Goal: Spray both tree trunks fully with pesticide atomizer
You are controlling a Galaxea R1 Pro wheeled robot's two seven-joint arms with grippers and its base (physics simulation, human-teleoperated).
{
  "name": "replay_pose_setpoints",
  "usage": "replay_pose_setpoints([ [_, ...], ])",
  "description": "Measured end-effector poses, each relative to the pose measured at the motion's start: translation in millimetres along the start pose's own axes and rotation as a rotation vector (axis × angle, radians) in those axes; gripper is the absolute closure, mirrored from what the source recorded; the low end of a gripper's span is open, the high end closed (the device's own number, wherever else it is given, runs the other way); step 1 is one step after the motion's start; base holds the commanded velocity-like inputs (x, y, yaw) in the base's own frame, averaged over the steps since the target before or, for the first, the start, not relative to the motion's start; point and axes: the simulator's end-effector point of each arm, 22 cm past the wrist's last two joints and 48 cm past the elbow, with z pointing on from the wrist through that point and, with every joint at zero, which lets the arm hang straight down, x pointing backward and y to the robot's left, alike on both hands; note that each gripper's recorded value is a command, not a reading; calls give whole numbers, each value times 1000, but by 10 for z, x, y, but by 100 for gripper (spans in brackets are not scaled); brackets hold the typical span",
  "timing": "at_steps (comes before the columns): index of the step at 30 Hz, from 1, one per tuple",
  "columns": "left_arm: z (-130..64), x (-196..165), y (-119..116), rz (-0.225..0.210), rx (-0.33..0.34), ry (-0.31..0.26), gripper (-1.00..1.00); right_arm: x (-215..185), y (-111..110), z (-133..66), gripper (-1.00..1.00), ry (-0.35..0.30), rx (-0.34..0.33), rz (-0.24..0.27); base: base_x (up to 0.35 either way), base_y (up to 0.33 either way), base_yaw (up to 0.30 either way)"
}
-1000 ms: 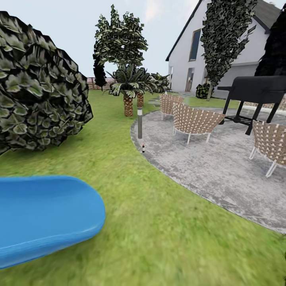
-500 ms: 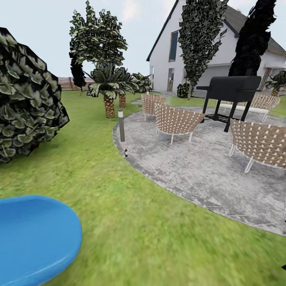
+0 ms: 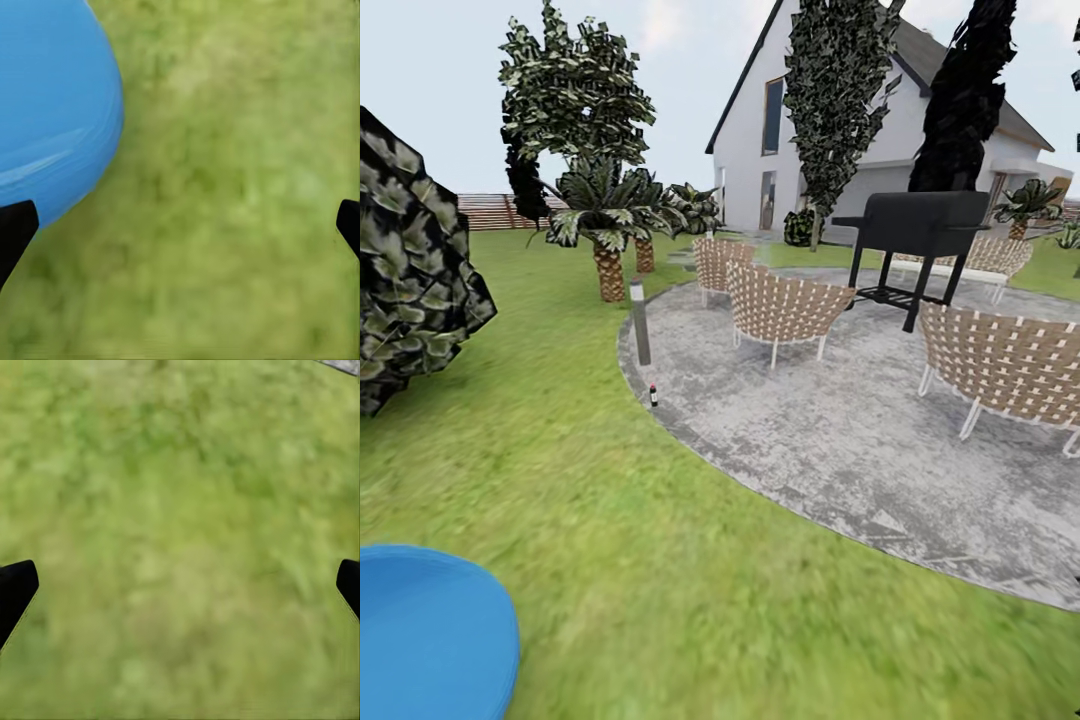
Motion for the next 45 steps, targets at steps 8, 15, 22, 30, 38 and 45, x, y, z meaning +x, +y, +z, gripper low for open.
replay_pose_setpoints([
  [8, -1, 3, -15, 2, 3, 0, -100, 0, 0, 0, -100, 0, 0, 0, 335, -27, -1],
  [15, -1, 3, -24, 5, 5, 0, -100, 0, 2, 0, -100, 0, 0, 0, 292, -142, 0],
  [22, -3, 7, -21, 4, 4, 1, -100, 0, 0, 0, -100, 0, 0, 0, 290, -147, 0],
  [30, -1, 1, -15, 1, 2, 0, -100, 0, 2, 0, -100, 0, -1, -1, 332, -26, 0],
  [38, -1, 2, -15, 1, 2, 0, -100, 0, 7, 0, -100, 0, -2, -1, 340, -1, 0],
  [45, -2, 5, -14, 1, 2, 0, -100, -19, 21, 3, -100, -4, -6, 1, 340, 0, 0],
])
